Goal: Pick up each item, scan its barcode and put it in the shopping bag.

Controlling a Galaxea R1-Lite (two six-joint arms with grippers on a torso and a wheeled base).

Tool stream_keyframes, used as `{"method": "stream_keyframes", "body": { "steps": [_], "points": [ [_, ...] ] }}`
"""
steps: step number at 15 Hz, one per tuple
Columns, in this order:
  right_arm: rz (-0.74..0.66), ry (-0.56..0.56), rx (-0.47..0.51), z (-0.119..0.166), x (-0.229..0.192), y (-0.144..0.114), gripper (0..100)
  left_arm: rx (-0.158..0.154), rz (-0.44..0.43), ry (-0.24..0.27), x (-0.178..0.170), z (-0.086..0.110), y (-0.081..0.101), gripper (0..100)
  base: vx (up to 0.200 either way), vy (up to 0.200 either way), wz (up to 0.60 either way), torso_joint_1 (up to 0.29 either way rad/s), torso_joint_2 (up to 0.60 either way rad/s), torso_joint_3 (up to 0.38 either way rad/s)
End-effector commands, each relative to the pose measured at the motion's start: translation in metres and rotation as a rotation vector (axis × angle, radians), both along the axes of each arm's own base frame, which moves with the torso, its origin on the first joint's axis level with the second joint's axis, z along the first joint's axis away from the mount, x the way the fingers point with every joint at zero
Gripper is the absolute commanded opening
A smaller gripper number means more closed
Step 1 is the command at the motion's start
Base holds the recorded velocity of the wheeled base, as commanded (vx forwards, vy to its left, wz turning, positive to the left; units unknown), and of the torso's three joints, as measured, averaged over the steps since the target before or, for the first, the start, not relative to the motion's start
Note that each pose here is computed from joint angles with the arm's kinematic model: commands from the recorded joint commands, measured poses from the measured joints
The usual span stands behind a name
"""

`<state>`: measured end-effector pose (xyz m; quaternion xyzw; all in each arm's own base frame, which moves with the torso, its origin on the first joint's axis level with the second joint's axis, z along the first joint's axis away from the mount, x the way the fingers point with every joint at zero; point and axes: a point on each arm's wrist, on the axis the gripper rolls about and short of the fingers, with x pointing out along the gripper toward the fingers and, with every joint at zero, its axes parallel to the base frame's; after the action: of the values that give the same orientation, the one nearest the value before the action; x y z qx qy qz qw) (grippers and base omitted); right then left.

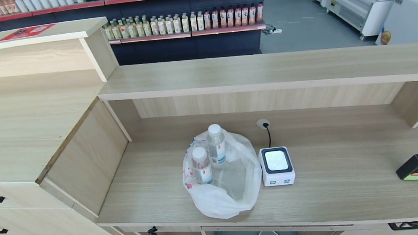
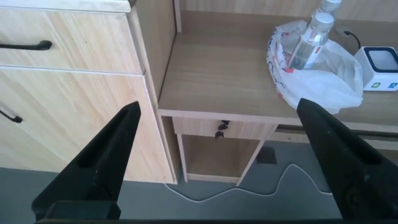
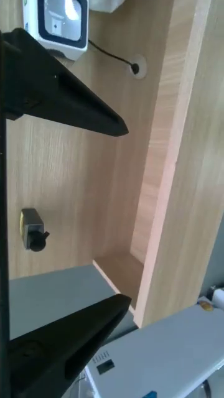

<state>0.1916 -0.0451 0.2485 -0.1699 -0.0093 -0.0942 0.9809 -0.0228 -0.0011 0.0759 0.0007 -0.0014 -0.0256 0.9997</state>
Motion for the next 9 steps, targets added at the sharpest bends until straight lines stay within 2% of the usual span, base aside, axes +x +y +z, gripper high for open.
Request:
{"method": "stream_keyframes", "body": {
  "steps": [1,4,6,9],
  "points": [
    [0.013,0.002,-0.022,-0.0026,0.0022,0.0003,100,0.0,0.001,0.0,0.0,-0.0001,0.0,100,0.0,0.0,0.0,0.0,0.0,0.0],
    [0.088,-0.016,-0.062,-0.0102,0.0069,0.0004,100,0.0,0.001,0.0,0.0,-0.0001,0.0,100,0.0,0.0,-0.6,-0.035,0.07,0.038],
    [0.086,-0.051,-0.093,-0.0077,0.0099,-0.0003,100,0.0,0.001,0.001,0.0,-0.0003,0.0,100,0.0,0.0,-0.6,-0.073,0.19,0.102],
    [0.086,-0.07,-0.098,-0.0054,0.0117,-0.0008,100,0.0,0.001,0.0,0.0,-0.0001,0.0,100,0.0,0.0,0.0,-0.024,0.09,0.045]
  ]
}}
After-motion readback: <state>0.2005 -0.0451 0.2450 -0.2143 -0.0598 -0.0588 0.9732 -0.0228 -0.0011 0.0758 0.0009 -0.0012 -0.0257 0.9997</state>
